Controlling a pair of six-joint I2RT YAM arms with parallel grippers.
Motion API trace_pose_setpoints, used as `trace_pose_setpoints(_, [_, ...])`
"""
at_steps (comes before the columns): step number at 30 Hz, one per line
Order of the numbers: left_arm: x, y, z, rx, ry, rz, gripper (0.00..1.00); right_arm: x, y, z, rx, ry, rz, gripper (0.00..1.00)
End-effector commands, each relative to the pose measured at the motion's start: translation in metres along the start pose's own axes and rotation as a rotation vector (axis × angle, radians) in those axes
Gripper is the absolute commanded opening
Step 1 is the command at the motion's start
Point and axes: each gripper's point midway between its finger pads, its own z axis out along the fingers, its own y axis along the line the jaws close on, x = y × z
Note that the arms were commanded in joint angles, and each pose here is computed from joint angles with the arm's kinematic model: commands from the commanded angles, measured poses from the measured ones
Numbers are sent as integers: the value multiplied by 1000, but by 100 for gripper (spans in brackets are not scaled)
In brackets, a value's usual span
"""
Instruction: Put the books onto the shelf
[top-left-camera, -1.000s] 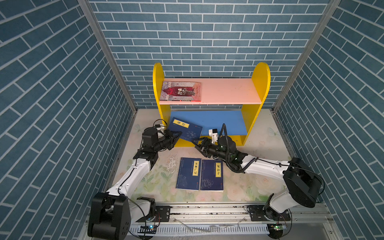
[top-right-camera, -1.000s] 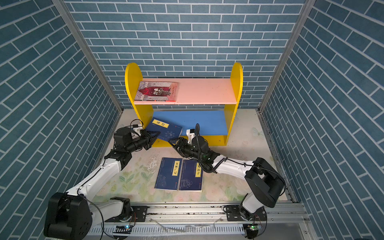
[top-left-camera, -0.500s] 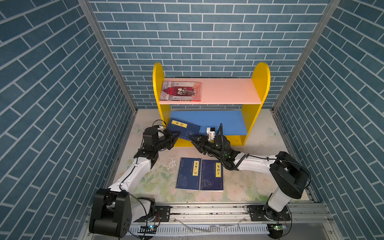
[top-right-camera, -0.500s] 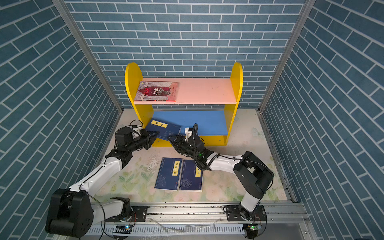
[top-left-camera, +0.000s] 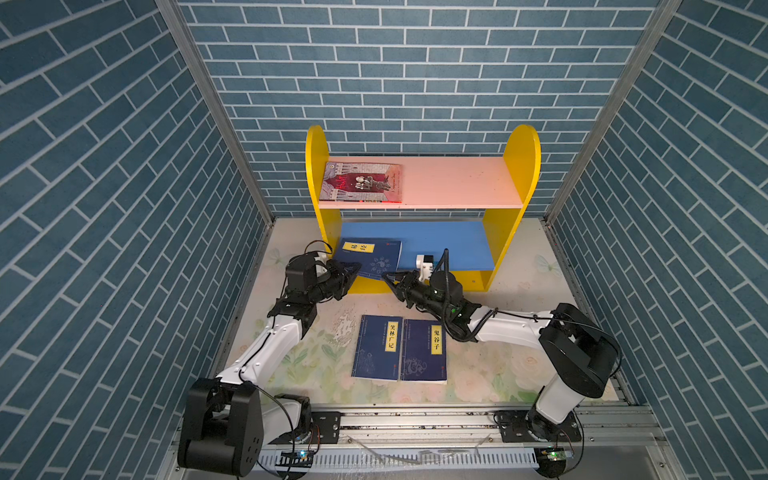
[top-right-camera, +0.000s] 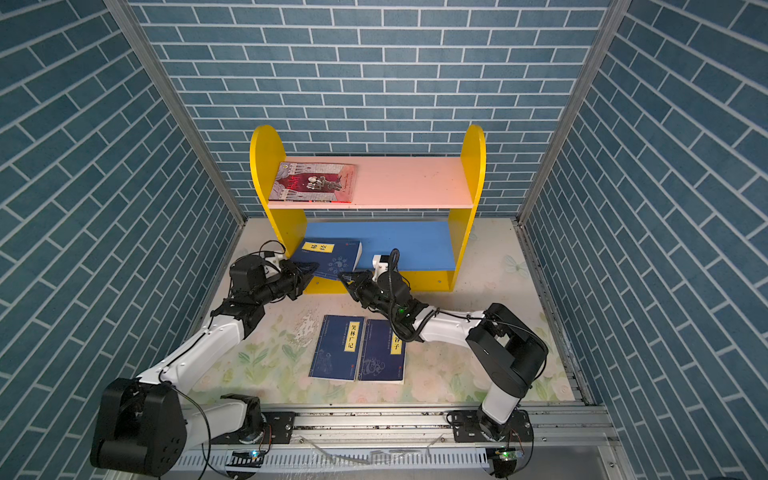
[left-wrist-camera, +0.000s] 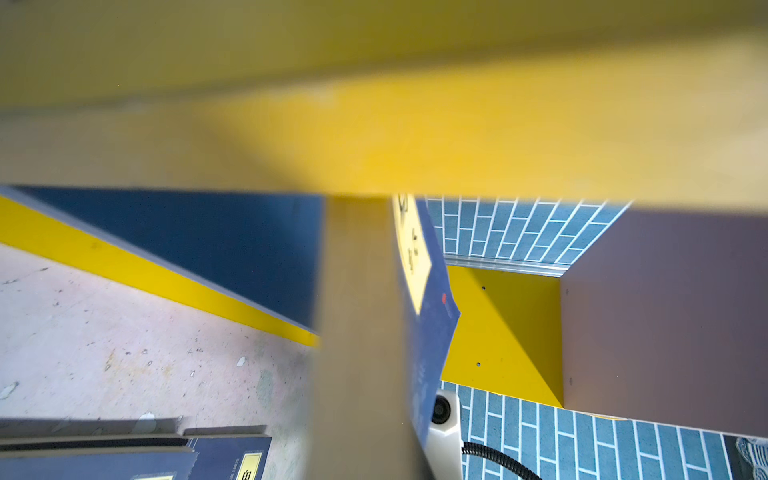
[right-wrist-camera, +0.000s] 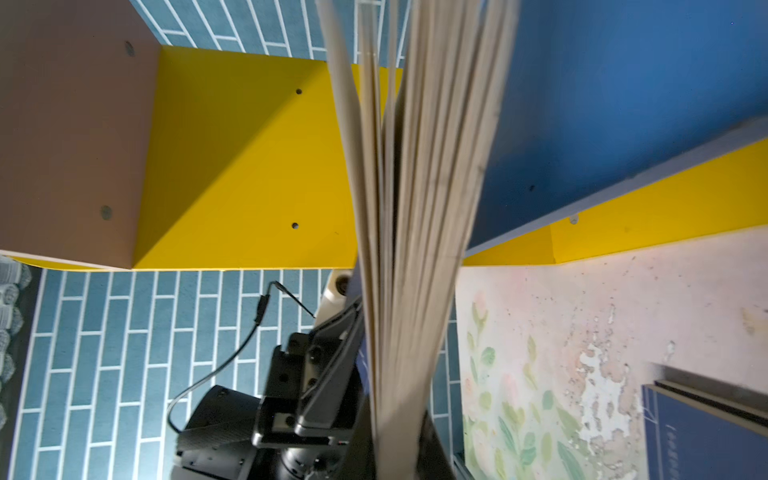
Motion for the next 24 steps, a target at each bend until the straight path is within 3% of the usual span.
trace_pose_setpoints(1, [9, 5, -3, -10, 27, 29, 30, -13, 14, -8, -49, -54, -27, 4])
trace_pose_setpoints(7, [13, 9, -6, -28, 43, 36, 68, -27, 12, -8, -54, -98, -25, 0])
trace_pose_setpoints(10, [20, 9, -18, -52, 76, 50, 77, -31, 13, -6, -54, -97, -27, 0])
trace_pose_setpoints(17, [18, 15, -73, -175, 97, 102, 81, -27, 7, -2, 16, 1, -60, 0])
trace_pose_setpoints(24, [-4, -24, -89, -43, 113, 106, 80, -20, -5, 1, 89, 110, -97, 0])
